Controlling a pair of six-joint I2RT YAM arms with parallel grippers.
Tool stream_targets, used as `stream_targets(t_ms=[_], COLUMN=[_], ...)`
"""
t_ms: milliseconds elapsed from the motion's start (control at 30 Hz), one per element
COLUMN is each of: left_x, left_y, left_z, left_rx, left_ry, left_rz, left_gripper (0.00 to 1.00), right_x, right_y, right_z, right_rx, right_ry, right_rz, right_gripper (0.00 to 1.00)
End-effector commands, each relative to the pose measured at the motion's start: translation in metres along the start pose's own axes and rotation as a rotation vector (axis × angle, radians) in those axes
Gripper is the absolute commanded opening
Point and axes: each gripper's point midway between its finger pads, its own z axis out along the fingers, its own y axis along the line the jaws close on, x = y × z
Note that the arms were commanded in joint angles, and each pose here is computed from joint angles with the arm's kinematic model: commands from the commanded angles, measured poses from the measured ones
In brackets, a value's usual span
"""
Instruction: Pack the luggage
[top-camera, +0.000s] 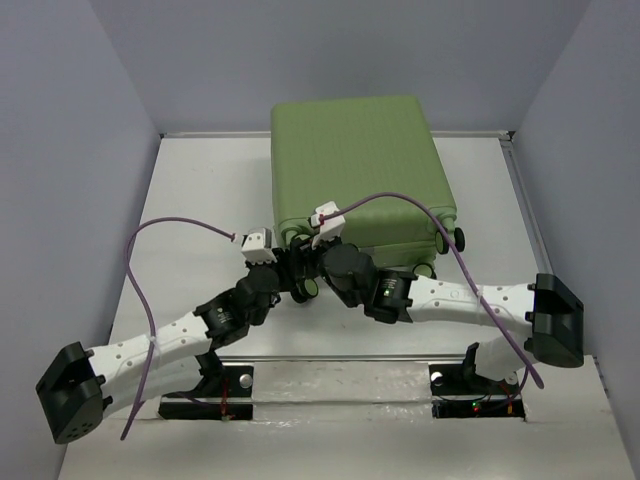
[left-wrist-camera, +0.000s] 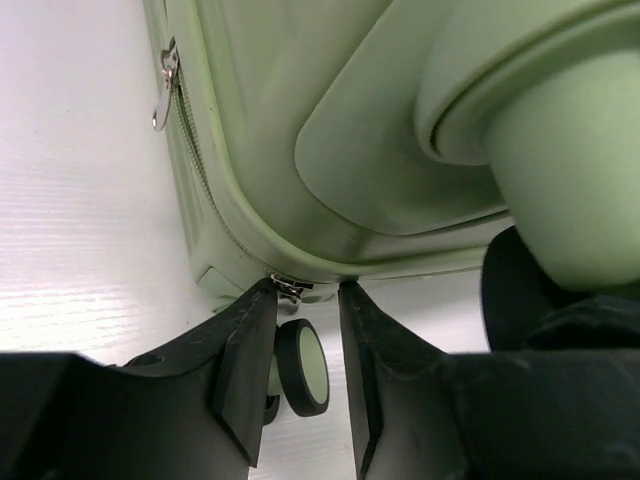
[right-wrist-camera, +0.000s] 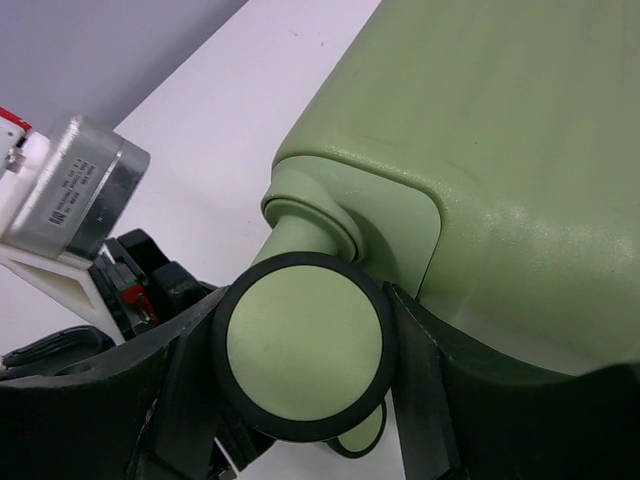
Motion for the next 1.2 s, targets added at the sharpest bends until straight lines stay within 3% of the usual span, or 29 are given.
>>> stream_targets(t_ms=[0, 233, 733, 900, 1167], left_x=[-0.032, -0.030, -0.044, -0.050, -0.082], left_y=[-0.010, 0.000, 0.058, 0.071, 0.073], left_z=[0.010, 0.014, 0.004, 0.001, 0.028], left_rx=[-0.034, -0.101, -0.192, -0.267, -0.317], left_ry=[-0.112, -0.105, -0.090, -0.105, -0.184], left_rz=[0.009, 0.032, -0.002, 0.002, -0.038], left_gripper=[0.40, 0.06, 0.06, 0.06, 0.06], right_x=[-0.047, -0.047, -0.043, -0.028, 0.000], right_y=[0.033, 0.031, -0.020, -0.040, -0.031], right_z=[-0.005, -0.009, -0.065, -0.085, -0.098], right_rx=[-0.130, -0.132, -0.090, -0.061, -0.161], right_ry=[-0.114, -0.116, -0.131, -0.083, 0.007], right_rz=[0.136, 0.145, 0.181, 0.155, 0.178], right_gripper=[0.07, 0.07, 0.07, 0.07, 0.07])
